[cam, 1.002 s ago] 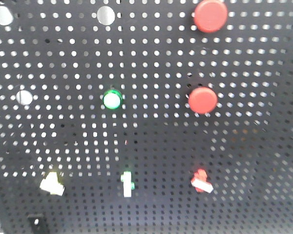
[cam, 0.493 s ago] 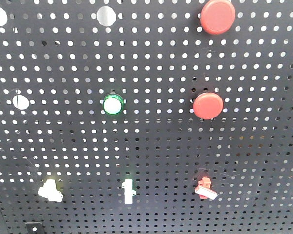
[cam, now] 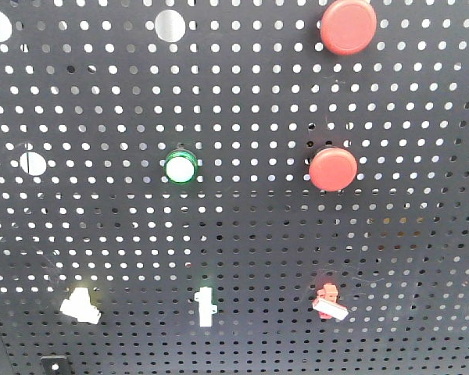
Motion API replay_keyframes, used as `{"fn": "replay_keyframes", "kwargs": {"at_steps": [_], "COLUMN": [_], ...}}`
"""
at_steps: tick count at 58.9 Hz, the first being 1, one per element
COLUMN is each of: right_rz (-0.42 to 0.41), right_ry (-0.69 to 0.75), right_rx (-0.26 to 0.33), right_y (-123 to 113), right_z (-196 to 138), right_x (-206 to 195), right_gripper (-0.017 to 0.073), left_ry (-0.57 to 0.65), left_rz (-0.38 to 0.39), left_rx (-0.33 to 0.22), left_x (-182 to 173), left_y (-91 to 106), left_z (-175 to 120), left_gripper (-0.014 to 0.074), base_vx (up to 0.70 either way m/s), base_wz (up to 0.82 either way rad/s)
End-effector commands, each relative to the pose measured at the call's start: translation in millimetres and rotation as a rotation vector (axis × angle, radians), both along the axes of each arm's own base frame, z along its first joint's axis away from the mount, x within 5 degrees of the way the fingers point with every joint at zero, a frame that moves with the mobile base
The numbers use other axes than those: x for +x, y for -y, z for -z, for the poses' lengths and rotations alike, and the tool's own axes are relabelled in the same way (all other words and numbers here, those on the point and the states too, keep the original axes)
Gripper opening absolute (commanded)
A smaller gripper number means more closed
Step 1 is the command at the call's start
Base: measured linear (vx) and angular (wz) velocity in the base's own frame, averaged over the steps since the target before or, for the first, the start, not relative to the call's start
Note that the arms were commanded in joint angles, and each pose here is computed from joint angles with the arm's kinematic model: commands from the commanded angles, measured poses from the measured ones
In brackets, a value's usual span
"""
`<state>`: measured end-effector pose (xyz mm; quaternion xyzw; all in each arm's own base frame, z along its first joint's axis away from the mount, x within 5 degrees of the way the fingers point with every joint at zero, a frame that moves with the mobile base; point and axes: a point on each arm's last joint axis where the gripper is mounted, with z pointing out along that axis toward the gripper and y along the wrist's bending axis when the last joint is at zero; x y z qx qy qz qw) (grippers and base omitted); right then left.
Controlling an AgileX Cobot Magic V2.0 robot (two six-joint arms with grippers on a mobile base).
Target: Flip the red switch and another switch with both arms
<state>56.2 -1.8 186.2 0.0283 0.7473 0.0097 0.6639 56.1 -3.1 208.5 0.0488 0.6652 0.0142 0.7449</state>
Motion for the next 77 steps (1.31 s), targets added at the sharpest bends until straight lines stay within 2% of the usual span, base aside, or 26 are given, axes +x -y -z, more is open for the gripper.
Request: {"fn": "replay_keyframes", "kwargs": {"at_steps": [1,7,15,17,20,24,28,37,42,51,59,61,70,77], "right_rz": [-0.011,-0.019,-0.031,-0.034,-0.037,-0.039,-0.039,-0.057,-0.095,-0.18,-0.204,-0.204,-0.197,-0.198], "right_ry": [0.19,0.289,0.421,0.432,0.451,0.482,0.489,0.438,0.419,0.474,0.465,0.455,0.411,0.411], "right_rx": [-0.022,-0.018,0.034,0.049,0.072,0.041,-0.024,-0.204,-0.285,-0.325,-0.314,-0.312,-0.307,-0.306], "right_y": [-1,-2,-3,-3,-3,-3,-4,-7,-11,-19,-21,-20,-19,-19], "right_z": [-16,-25,-45,-51,-68,-93,-114,-140,-140,-142,-140,-139,-134,-134], "right_x": [0,-1,-5,-6,-8,-10,-7,15,30,47,56,58,63,64], "right_gripper": [-0.0006,-0.0006,-0.0006,-0.0006,-0.0006,-0.0006,-0.0006,-0.0006,-0.0006,-0.0006,-0.0006,-0.0006,-0.0006,-0.0006], "left_ry": [0.172,0.268,0.28,0.282,0.286,0.3,0.29,0.284,0.244,0.126,0.1,0.114,0.124,0.104], "left_rz": [0.001,0.005,0.03,0.031,0.029,0.02,0.002,-0.006,-0.003,0.011,0.035,0.051,0.191,0.298], "left_rx": [-0.026,-0.043,-0.13,-0.131,-0.104,-0.045,0.003,0.013,0.015,0.025,0.171,0.183,0.165,0.189], "left_x": [-4,-7,-9,-9,-13,-20,-26,-20,-5,28,46,49,68,81], "left_y": [-0.3,-0.5,-0.4,-0.4,-0.1,0.0,-0.7,-1.0,0.1,2.9,8.5,10.8,29.4,47.1], "left_z": [-11,-20,-29,-33,-46,-72,-97,-143,-151,-143,-139,-139,-136,-130], "left_gripper": [0.0003,0.0003,0.0003,0.0003,0.0003,0.0003,0.0003,0.0003,0.0003,0.0003,0.0003,0.0003,0.0003,0.0003], "base_vx": [0.0,0.0,0.0,0.0,0.0,0.0,0.0,0.0,0.0,0.0,0.0,0.0,0.0,0.0], "base_wz": [0.0,0.0,0.0,0.0,0.0,0.0,0.0,0.0,0.0,0.0,0.0,0.0,0.0,0.0]}}
